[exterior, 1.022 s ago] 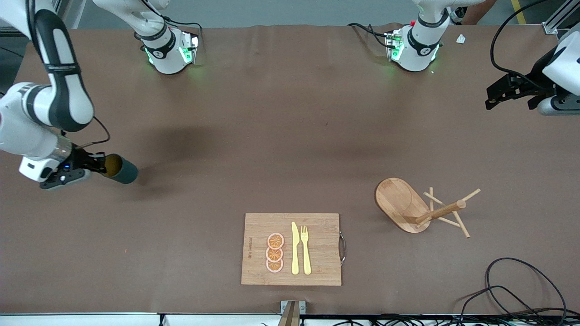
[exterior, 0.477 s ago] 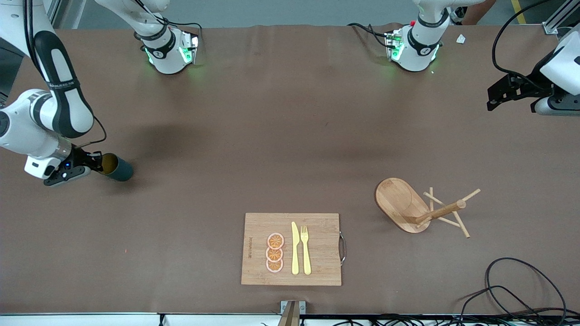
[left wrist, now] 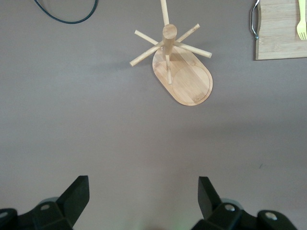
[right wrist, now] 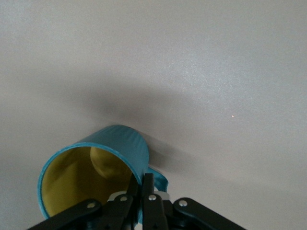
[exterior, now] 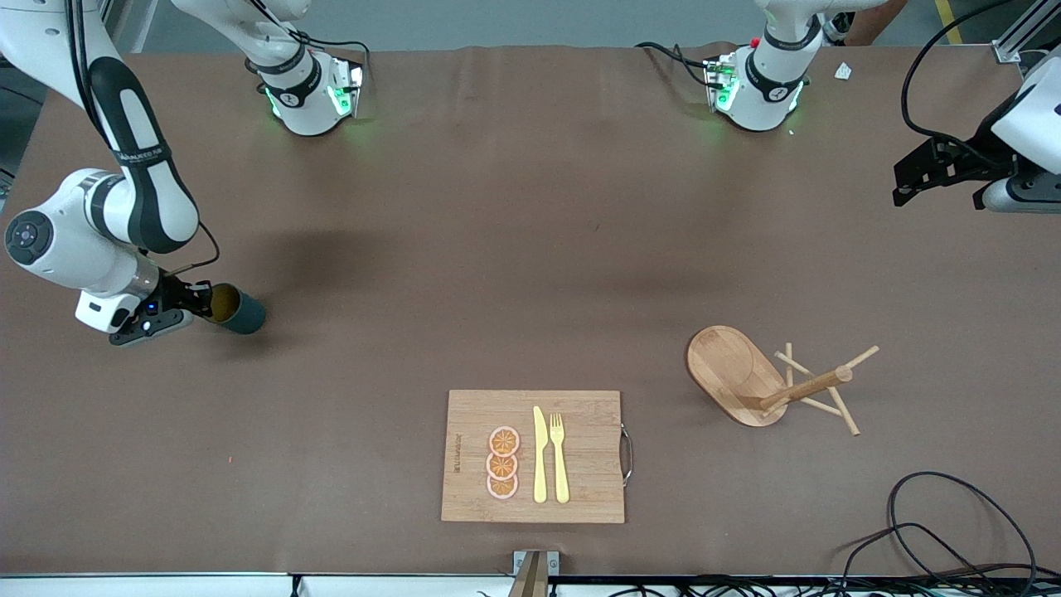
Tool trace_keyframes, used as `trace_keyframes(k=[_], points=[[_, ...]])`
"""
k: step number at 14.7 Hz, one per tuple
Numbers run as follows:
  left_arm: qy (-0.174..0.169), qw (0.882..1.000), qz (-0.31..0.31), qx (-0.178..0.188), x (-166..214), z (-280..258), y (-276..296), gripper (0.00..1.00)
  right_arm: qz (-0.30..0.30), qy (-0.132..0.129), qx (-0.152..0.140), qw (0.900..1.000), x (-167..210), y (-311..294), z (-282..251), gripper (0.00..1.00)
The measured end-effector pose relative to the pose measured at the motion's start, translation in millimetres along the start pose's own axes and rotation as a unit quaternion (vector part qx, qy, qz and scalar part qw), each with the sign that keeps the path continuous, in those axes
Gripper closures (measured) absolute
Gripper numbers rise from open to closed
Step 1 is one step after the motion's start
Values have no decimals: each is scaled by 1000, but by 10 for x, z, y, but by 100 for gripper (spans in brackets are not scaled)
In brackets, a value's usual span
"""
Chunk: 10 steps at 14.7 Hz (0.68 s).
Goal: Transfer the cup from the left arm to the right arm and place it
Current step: 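Lower the mug onto the table with the right gripper and release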
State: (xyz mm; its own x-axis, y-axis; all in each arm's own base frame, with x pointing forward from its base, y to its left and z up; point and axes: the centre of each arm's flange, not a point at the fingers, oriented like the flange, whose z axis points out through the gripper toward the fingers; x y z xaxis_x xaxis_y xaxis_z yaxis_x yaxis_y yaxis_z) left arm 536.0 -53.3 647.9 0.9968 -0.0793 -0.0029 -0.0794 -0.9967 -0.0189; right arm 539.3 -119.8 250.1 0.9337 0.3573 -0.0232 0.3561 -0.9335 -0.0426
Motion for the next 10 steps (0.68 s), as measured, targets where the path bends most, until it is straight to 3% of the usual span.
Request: trace_keyframes(k=[2,6,10], points=[[-1,1000,0,0,7,12,-2,0,2,-1,1,1000,-13,4,10,87],[-4,1000,0,0,-3,13,-5,0,31,-9,9,999,30,-52,-94,49],[-5,1000,-1,0,-20,-1,-10,0,78,-25,26,996,407,-305,-871,13]])
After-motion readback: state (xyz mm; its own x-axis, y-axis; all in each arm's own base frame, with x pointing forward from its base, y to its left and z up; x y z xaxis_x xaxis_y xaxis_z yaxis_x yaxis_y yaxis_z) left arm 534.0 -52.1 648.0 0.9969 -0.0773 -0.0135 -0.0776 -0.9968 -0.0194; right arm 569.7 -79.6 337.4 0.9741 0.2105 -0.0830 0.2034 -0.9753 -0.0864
